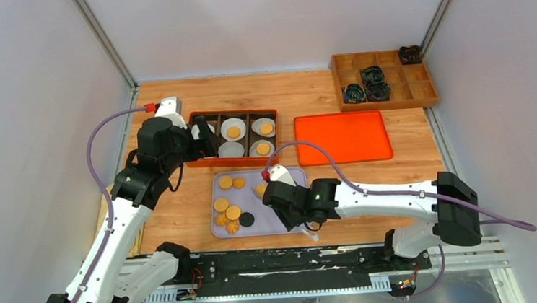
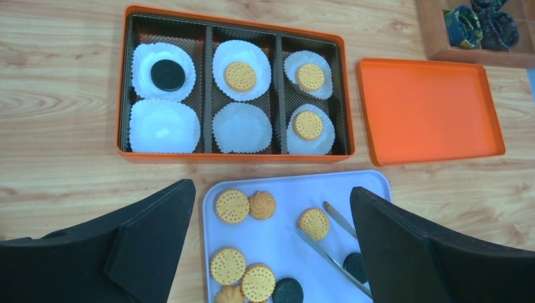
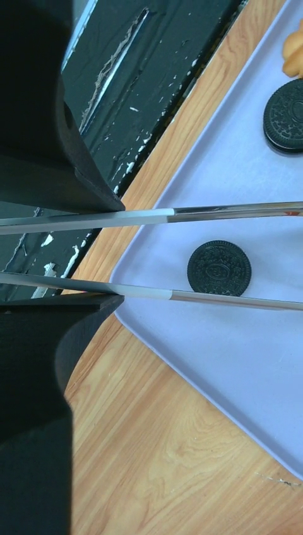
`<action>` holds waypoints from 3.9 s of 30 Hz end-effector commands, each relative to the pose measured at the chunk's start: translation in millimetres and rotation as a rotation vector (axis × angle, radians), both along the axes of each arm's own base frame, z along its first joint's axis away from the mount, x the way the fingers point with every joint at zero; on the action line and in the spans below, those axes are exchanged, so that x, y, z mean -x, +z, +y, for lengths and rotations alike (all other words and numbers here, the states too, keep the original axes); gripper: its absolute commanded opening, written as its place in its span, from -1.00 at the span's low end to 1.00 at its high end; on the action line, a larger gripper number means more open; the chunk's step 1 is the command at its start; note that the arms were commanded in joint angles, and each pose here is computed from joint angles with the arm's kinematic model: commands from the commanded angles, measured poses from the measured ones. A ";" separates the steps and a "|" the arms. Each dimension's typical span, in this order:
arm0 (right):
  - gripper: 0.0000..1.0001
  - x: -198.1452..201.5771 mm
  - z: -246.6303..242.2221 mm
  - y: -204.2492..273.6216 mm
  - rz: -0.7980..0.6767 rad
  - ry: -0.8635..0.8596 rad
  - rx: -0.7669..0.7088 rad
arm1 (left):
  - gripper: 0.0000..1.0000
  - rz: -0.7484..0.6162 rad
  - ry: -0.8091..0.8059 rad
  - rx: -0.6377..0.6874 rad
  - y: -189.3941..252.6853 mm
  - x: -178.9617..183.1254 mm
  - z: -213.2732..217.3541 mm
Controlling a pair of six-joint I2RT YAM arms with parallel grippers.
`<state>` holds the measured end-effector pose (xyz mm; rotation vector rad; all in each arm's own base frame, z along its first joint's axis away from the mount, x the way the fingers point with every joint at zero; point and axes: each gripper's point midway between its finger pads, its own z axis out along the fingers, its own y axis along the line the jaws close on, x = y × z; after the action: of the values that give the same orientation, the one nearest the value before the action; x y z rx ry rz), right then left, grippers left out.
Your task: Pack the cookies
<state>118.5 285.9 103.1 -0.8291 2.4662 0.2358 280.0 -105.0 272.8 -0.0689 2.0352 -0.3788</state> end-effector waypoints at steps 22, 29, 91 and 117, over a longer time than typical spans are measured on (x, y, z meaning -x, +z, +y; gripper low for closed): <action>-0.89 -42.9 25.1 73.3 -0.133 -0.016 -0.152 | 1.00 -0.029 0.016 -0.002 16.0 3.8 5.9; -0.91 -94.1 54.4 101.5 -0.200 -0.004 -0.184 | 1.00 -0.025 0.039 -0.029 13.8 2.7 11.9; -0.07 -13.7 26.9 43.6 -0.065 0.122 -0.114 | 1.00 -0.007 0.086 -0.028 10.0 -4.4 15.4; -0.19 -44.5 63.2 -2.6 -0.032 0.096 -0.044 | 1.00 -0.001 0.089 -0.054 5.9 1.6 20.7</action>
<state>151.9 344.3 91.5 -0.9864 2.3899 0.2760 280.6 -88.8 278.4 -0.1233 2.0318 -0.2882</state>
